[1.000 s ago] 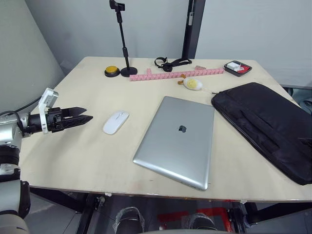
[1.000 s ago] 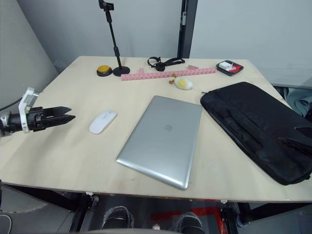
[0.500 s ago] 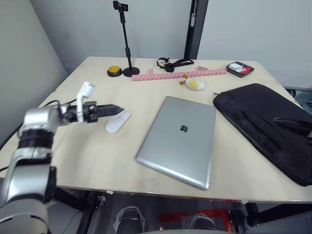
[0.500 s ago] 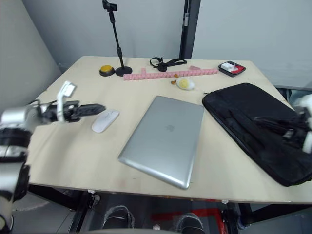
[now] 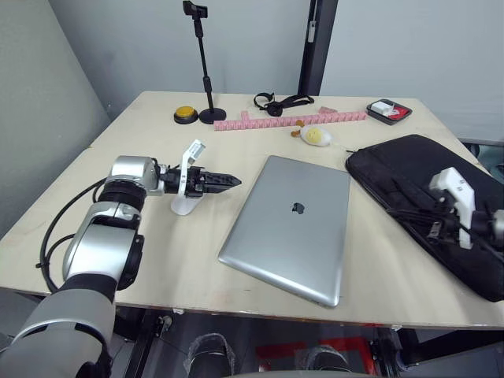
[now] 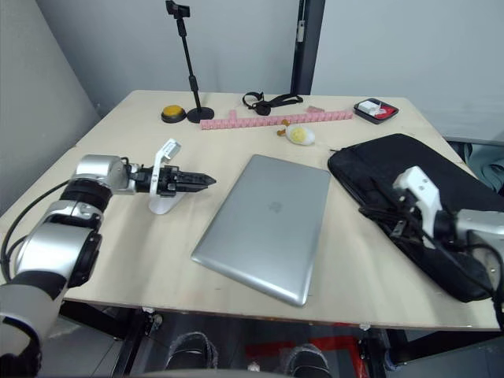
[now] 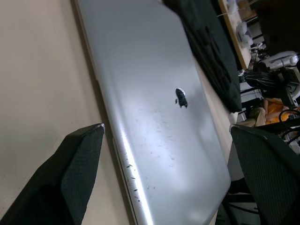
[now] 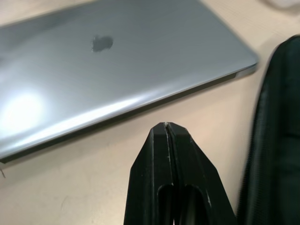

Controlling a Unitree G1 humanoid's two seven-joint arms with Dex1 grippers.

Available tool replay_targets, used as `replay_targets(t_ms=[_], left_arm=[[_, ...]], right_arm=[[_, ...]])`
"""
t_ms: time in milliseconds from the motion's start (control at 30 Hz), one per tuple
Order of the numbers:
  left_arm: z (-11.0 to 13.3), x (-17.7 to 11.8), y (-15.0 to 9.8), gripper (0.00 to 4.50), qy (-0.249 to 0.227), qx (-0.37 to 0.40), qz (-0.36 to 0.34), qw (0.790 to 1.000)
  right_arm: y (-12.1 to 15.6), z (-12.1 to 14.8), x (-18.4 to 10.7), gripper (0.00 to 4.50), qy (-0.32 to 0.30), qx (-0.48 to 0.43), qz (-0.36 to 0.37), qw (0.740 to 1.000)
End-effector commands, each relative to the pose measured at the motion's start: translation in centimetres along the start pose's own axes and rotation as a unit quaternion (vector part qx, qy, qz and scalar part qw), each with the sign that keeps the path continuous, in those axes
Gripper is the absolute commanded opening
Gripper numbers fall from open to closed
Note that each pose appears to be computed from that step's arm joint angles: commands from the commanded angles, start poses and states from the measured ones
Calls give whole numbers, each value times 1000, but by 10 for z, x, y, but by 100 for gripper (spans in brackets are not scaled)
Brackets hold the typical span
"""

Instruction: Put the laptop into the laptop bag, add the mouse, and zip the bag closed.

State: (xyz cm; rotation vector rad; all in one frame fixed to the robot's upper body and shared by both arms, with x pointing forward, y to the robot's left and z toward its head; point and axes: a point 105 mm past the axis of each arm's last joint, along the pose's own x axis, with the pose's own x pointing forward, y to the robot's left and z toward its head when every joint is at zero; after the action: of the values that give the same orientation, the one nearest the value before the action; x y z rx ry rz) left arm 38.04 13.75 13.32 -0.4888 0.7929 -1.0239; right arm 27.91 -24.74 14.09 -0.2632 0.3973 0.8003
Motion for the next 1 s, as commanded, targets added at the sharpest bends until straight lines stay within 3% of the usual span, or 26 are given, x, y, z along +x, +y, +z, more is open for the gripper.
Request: replay_targets(t_ms=[33, 233, 533, 800, 1000], left_arm=[[9, 9, 6, 450, -11, 18, 34, 999], [10, 33, 0, 450, -27, 4, 14, 1000], [-3, 49, 0, 450, -6, -5, 3, 1000], [-23, 66, -20, 450, 48, -31, -71, 996], [-16, 63, -33, 450, 38, -46, -113, 992]], right_arm=[[5, 0, 13, 2, 12, -36, 2, 999], [15, -6, 31, 2, 23, -47, 15, 999], [21, -15, 61, 2, 58, -79, 22, 995], [22, -4, 75, 2, 49, -94, 33, 994], [23, 0, 76, 2, 44, -96, 37, 994]])
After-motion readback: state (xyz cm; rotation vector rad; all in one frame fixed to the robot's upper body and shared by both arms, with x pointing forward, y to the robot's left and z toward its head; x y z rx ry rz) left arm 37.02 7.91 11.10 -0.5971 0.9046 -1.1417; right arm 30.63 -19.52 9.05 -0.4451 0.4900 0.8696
